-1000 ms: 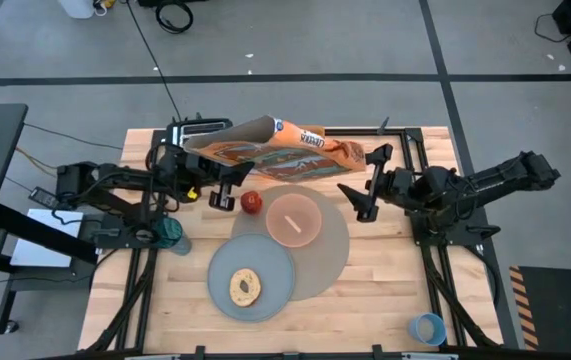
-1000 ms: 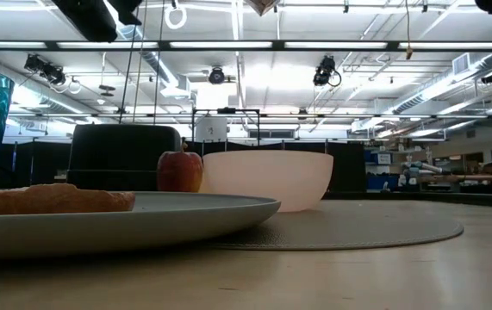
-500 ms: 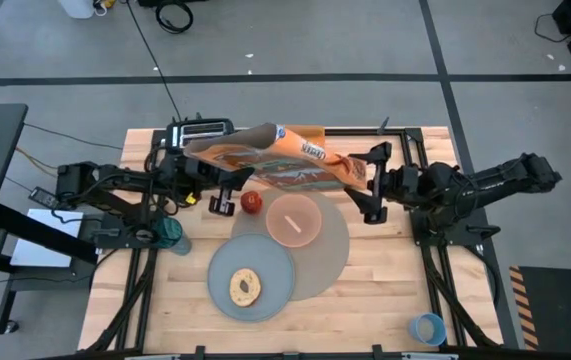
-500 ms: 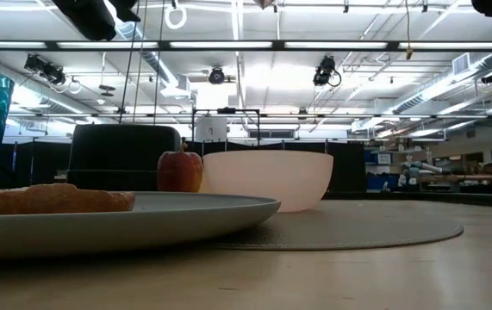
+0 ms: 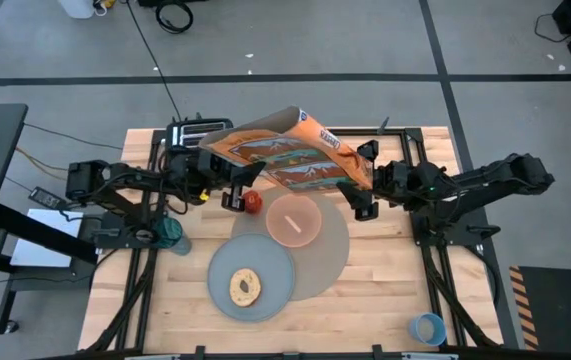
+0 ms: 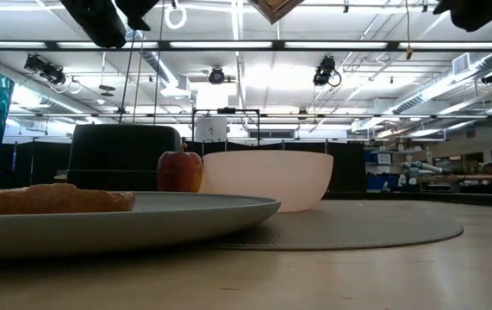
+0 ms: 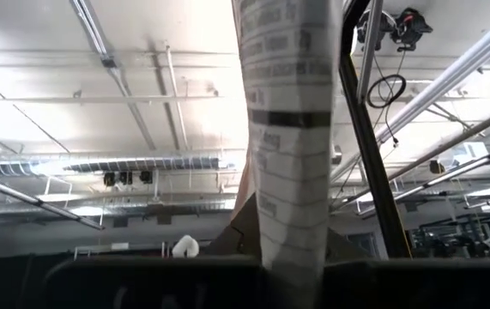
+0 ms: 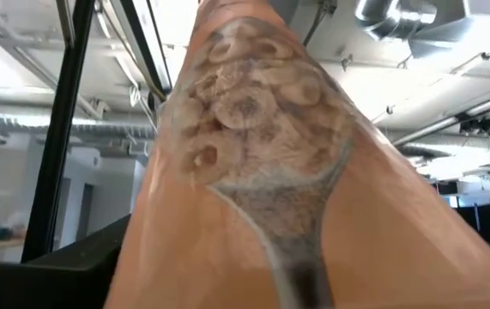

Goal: Arrange a breakfast setting
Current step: Pour the cereal from the cereal box into the pink bowl

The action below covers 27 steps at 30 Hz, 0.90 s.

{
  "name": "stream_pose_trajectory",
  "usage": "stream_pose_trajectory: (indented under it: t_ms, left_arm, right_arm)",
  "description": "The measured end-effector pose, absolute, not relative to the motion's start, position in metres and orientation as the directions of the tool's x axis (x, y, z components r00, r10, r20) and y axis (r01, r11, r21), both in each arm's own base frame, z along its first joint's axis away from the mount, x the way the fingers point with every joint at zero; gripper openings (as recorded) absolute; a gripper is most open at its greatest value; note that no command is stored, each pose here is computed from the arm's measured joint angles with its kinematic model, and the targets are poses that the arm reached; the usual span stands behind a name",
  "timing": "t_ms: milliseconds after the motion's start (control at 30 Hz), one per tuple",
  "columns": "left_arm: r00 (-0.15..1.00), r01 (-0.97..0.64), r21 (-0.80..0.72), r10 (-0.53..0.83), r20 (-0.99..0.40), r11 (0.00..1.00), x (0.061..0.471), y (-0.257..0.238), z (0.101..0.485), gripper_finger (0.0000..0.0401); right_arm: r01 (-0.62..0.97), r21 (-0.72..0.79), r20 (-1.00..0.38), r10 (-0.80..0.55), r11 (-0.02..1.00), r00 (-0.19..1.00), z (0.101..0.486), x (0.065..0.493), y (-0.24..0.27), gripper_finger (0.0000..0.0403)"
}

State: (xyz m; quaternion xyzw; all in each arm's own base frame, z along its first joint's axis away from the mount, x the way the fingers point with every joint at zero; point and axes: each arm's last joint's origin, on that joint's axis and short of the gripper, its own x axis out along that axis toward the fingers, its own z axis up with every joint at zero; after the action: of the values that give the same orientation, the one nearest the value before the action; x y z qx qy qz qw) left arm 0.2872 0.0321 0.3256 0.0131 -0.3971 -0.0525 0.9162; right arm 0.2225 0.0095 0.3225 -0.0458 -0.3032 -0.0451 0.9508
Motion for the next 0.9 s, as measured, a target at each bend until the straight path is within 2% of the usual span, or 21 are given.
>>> stream_pose_trajectory:
  t_ms: [267, 567, 700, 900]
  left_arm:
    - [0.679, 0.081, 0.069, -0.106, 0.727, 0.994, 0.288, 0.033, 0.327, 0.0013]
    - [0.713, 0.101, 0.075, -0.124, 0.69, 0.992, 0.291, 0.033, 0.325, 0.0025]
    - [0.745, 0.171, 0.086, -0.186, 0.641, 0.982, 0.294, 0.036, 0.319, 0.0068]
    - [0.811, 0.23, 0.08, -0.236, 0.536, 0.97, 0.292, 0.044, 0.32, 0.0164]
  right_arm:
    - [0.128, -0.078, 0.588, -0.058, 0.989, 0.807, 0.322, 0.224, 0.01, 0.0276]
    - [0.144, -0.079, 0.584, -0.071, 0.986, 0.809, 0.322, 0.224, 0.009, 0.024]
    - [0.131, -0.09, 0.559, -0.059, 0.987, 0.827, 0.32, 0.223, 0.012, 0.0239]
    - [0.145, -0.061, 0.562, -0.086, 0.988, 0.823, 0.314, 0.202, 0.014, 0.0239]
